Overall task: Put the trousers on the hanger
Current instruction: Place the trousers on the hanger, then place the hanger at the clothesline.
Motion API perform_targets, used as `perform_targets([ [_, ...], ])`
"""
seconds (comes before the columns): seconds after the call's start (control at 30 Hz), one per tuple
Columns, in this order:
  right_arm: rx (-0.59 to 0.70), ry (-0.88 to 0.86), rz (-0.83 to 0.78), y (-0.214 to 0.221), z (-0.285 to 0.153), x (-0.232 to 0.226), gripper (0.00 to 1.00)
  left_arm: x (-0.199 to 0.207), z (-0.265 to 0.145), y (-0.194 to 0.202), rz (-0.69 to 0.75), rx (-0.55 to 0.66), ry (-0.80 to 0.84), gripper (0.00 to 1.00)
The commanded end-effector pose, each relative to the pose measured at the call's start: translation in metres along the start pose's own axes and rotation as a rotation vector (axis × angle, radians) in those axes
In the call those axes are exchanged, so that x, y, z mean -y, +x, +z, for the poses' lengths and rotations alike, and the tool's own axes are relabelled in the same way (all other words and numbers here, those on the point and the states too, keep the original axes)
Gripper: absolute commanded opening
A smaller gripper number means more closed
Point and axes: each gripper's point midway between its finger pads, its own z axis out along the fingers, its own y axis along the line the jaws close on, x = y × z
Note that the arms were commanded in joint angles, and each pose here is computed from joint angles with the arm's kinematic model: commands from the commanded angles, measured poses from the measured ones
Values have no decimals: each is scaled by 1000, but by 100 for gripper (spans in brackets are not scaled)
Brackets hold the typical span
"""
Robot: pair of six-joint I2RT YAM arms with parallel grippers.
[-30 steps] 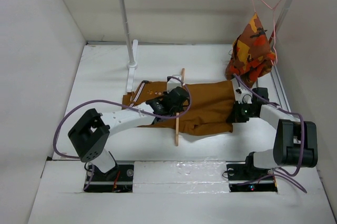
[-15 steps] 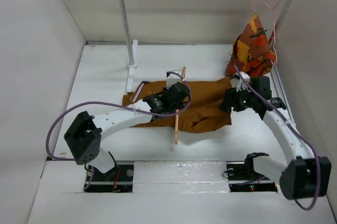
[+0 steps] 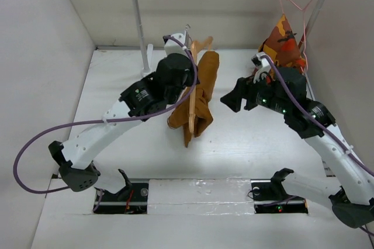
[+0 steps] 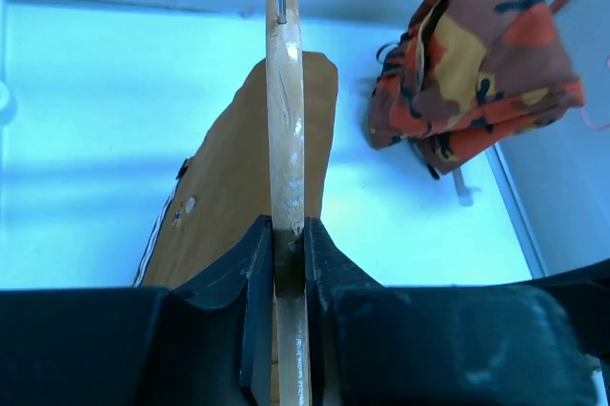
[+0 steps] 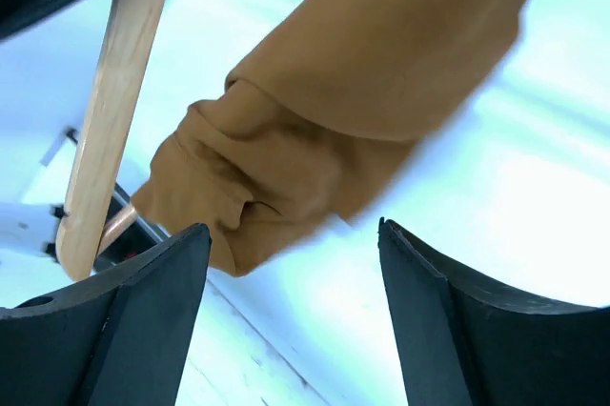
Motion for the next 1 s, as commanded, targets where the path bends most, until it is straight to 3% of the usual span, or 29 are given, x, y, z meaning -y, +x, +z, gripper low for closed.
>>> perform_targets([
  [0.0, 116, -59, 25, -32, -24, -23, 77, 12, -41, -89, -102, 194, 96, 0],
  [0.13, 192, -324, 97, -55, -17, -85, 81, 22, -47, -111, -104, 216, 134, 0],
  [0.2, 235, -405, 146, -66, -6, -104, 83, 29, -43, -108, -94, 211, 141, 0],
  [0.3, 200, -493, 161, -58, 17, -121, 84, 36, -35, -92, -88, 172, 161, 0],
  [0.6, 138, -399, 179, -32, 76, -105, 83, 46, -38, -84, -106, 150, 199, 0],
  [0.87, 164, -466, 301, -14, 89, -115, 54, 47, -37, -85, -112, 163, 201, 0],
  [0.9, 197, -506, 315, -21, 85, -121, 48, 46, -36, -85, -113, 165, 195, 0],
  [0.97, 206, -513, 331, -21, 84, -121, 19, 44, -33, -85, -110, 173, 180, 0],
])
